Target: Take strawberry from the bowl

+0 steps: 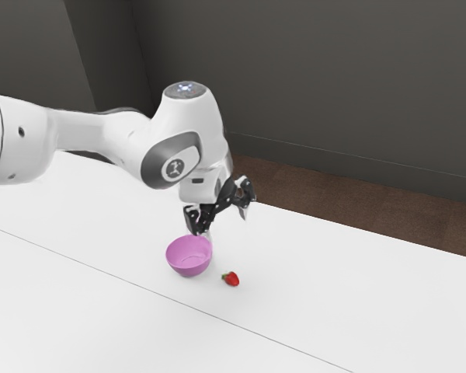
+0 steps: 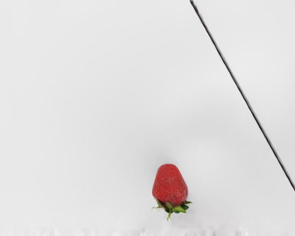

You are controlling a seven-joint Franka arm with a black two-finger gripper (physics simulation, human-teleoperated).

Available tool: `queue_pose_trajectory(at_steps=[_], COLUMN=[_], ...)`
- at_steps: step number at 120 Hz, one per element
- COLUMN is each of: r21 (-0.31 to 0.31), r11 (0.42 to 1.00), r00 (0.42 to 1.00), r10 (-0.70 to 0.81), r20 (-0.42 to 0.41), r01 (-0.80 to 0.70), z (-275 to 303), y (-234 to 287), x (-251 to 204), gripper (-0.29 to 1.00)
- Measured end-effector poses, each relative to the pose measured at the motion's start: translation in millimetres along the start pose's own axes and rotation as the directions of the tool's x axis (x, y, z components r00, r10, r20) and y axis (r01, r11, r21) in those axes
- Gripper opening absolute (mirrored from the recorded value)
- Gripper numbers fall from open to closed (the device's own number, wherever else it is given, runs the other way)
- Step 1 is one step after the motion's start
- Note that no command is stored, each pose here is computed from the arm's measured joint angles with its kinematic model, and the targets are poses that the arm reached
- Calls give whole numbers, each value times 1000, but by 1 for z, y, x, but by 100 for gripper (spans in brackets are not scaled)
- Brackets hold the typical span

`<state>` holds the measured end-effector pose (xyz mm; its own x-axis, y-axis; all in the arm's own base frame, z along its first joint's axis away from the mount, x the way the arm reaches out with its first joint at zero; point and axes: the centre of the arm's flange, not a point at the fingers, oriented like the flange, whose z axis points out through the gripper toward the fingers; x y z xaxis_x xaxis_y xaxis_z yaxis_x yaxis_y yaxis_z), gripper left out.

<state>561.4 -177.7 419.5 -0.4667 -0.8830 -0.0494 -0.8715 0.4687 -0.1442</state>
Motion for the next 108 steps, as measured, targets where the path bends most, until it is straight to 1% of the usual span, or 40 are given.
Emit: queue_pose_trajectory(at_steps=[9,21,25,28,35,38,39,45,53,60,67,76,85,108], r21=[98,140,139,126,75,52,35,-16,-66,-97,-115,-128,-126,-102], r11=[988,948,923,896,797,749,719,631,504,409,327,237,157,-10], r00=[993,958,933,905,800,750,719,632,507,417,340,253,175,9], r10=[-121,-285,-359,-425,-600,-662,-695,-775,-860,-904,-933,-959,-974,-984], r20=[1,-23,-26,-25,-11,-3,2,22,58,93,119,130,144,181], r01=[121,285,359,425,599,661,695,775,861,908,938,963,980,995], z=[-88,-181,-210,-226,-245,-250,-252,-253,-251,-247,-244,-244,-245,-244], y=[-13,-6,1,11,44,57,63,75,89,96,99,100,102,104], x=[-7,-22,-38,-56,-107,-120,-124,-132,-146,-149,-147,-144,-141,-140], gripper=[65,67,68,68,69,69,69,69,70,70,70,70,70,70])
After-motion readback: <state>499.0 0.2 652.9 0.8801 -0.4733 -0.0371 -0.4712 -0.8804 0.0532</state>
